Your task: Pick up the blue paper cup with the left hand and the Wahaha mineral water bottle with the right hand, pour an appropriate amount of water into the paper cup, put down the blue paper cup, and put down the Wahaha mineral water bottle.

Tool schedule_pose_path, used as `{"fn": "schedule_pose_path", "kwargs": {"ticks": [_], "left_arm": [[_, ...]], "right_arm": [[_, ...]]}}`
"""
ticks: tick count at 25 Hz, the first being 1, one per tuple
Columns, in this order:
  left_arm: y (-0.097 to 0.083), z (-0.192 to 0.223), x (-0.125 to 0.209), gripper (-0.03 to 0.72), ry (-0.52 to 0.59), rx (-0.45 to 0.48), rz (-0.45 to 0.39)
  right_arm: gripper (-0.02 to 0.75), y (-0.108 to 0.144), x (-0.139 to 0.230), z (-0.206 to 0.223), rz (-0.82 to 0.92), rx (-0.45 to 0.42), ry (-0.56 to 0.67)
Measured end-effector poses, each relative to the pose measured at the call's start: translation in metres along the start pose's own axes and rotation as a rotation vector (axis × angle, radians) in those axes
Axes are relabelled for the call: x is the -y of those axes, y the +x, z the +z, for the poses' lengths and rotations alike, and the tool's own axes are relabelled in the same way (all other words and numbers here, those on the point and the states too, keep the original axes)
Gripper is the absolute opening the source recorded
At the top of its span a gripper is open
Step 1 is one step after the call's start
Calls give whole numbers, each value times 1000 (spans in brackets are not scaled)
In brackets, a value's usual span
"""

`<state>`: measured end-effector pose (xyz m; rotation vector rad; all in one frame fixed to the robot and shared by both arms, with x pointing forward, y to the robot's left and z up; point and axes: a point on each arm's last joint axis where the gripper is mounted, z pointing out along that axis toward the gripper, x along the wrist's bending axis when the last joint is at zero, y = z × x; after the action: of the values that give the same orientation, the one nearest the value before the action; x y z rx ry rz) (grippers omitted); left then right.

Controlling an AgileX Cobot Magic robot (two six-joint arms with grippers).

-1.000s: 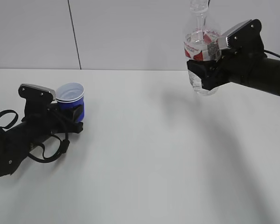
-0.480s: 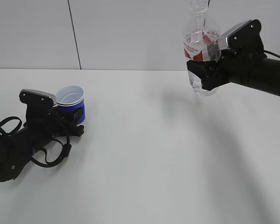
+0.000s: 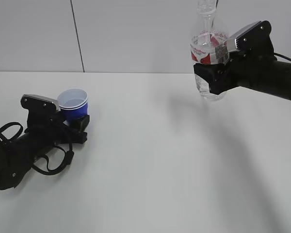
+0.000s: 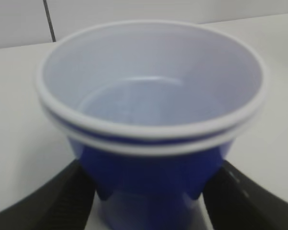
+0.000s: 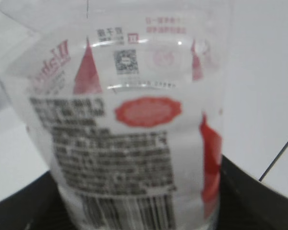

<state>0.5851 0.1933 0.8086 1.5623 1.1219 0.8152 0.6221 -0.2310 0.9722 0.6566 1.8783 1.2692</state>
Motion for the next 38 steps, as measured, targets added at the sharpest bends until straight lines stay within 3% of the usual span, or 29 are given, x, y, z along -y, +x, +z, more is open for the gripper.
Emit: {"fn": "schedule_pose_path", "kwargs": {"ticks": [13,21,31,38], "left_arm": [[5,0,3,553,16,-58,-25],[1,-10,3,552,38,-15,-7],[-3,-51,-15,552,55,-11,-7],[-7,-103,-38,552,39,-11,-6]], "right_arm": [[482,1,0,0,23,-11,3],[482,1,0,0,24,-12,5],[482,1,0,0,24,-12,5],[482,1,0,0,25,-12,5]]}}
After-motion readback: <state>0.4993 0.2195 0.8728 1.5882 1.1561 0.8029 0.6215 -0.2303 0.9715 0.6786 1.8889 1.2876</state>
